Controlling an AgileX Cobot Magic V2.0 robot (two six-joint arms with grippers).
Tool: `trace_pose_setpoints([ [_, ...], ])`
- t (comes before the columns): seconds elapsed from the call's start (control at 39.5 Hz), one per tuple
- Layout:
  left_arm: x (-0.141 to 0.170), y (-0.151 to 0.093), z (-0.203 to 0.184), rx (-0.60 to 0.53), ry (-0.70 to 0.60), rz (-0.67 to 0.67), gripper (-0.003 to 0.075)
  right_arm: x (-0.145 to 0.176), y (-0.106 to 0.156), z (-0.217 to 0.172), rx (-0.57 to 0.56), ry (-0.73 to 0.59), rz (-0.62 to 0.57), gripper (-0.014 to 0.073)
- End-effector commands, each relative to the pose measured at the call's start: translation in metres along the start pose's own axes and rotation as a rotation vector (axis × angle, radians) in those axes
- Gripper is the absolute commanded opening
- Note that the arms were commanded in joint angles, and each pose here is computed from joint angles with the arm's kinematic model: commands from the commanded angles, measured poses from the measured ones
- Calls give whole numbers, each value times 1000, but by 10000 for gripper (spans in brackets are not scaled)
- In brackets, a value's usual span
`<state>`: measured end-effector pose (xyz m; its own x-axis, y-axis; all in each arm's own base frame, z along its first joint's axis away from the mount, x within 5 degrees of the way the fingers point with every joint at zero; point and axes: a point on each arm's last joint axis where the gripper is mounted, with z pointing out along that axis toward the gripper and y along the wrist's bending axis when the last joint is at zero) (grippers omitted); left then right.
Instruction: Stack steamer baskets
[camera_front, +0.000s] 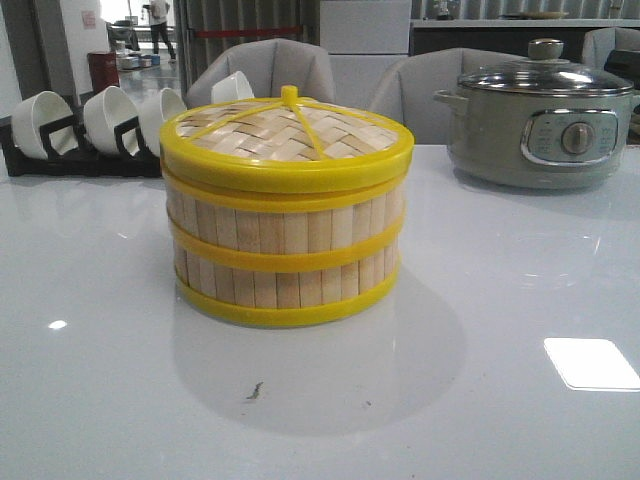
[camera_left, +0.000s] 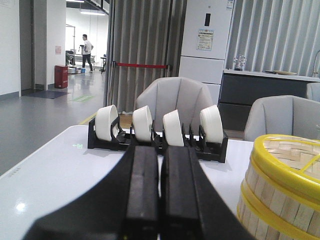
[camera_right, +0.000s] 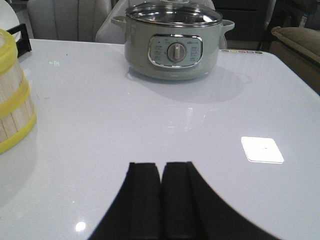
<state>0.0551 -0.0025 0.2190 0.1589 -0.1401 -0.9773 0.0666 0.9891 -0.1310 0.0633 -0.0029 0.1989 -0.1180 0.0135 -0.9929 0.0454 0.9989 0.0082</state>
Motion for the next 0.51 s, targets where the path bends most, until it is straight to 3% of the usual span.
trace_pose_setpoints([
  [0.0,-7,-1,-2,10,-91,-2,85,-11,0,-2,4,-152,-13,46],
  [0.48,-7,-1,-1,10,-88,-2,85,-7,0,-10,6,-189,-12,46],
])
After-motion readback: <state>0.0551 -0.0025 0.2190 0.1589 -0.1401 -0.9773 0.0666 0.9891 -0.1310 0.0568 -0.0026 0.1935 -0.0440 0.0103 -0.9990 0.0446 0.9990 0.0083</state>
